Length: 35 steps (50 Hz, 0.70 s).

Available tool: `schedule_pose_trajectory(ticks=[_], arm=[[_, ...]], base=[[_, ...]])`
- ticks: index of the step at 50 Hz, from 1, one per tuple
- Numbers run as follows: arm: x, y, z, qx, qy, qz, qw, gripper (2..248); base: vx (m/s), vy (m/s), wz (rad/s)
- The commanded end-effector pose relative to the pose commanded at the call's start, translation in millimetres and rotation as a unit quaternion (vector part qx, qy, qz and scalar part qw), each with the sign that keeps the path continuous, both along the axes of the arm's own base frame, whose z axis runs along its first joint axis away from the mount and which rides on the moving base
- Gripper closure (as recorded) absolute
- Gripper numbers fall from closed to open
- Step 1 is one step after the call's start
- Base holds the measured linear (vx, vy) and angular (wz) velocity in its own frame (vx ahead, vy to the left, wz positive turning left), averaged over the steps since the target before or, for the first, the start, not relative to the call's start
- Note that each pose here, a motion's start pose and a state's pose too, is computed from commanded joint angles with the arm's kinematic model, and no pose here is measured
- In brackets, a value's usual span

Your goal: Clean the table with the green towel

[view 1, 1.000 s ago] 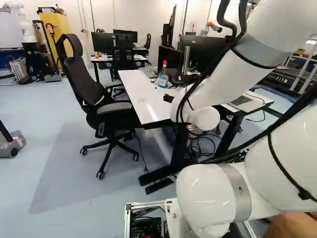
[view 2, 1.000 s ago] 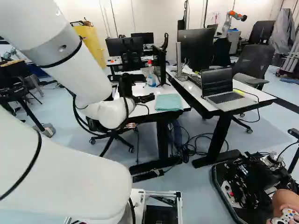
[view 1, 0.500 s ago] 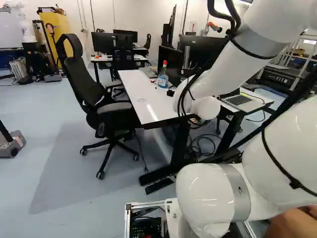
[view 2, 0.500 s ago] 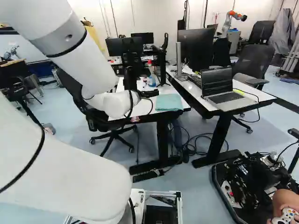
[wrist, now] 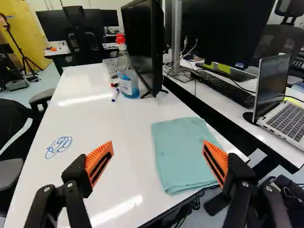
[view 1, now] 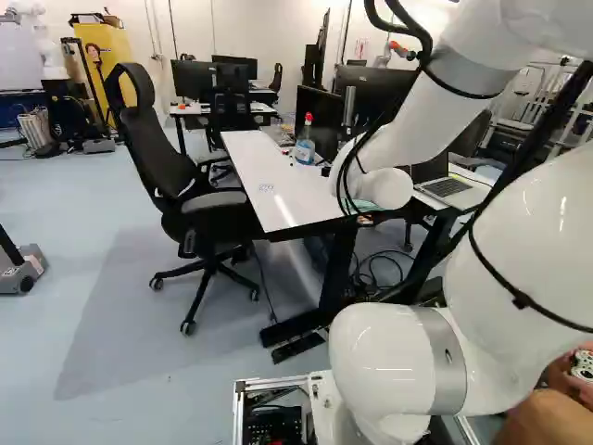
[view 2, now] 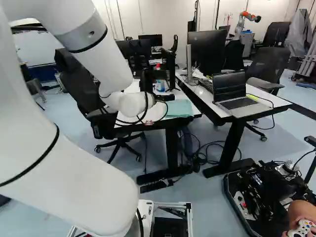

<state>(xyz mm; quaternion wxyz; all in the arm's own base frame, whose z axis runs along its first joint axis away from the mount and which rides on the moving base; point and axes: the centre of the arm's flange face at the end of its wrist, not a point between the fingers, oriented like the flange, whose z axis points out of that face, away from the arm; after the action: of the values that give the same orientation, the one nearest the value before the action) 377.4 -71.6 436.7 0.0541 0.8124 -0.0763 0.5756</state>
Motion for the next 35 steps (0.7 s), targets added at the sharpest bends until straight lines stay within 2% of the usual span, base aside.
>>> schedule_pose_trajectory(ticks=[17,35], arm=[[22.7,-18.1,0.9,0.001,0.004,-0.017,0.9999,3],[46.0,-33.2,-2.1,0.005,0.025,-0.028,0.9993,3]], base=[[0.000,0.000,0.000],[0.000,0.000,0.000]])
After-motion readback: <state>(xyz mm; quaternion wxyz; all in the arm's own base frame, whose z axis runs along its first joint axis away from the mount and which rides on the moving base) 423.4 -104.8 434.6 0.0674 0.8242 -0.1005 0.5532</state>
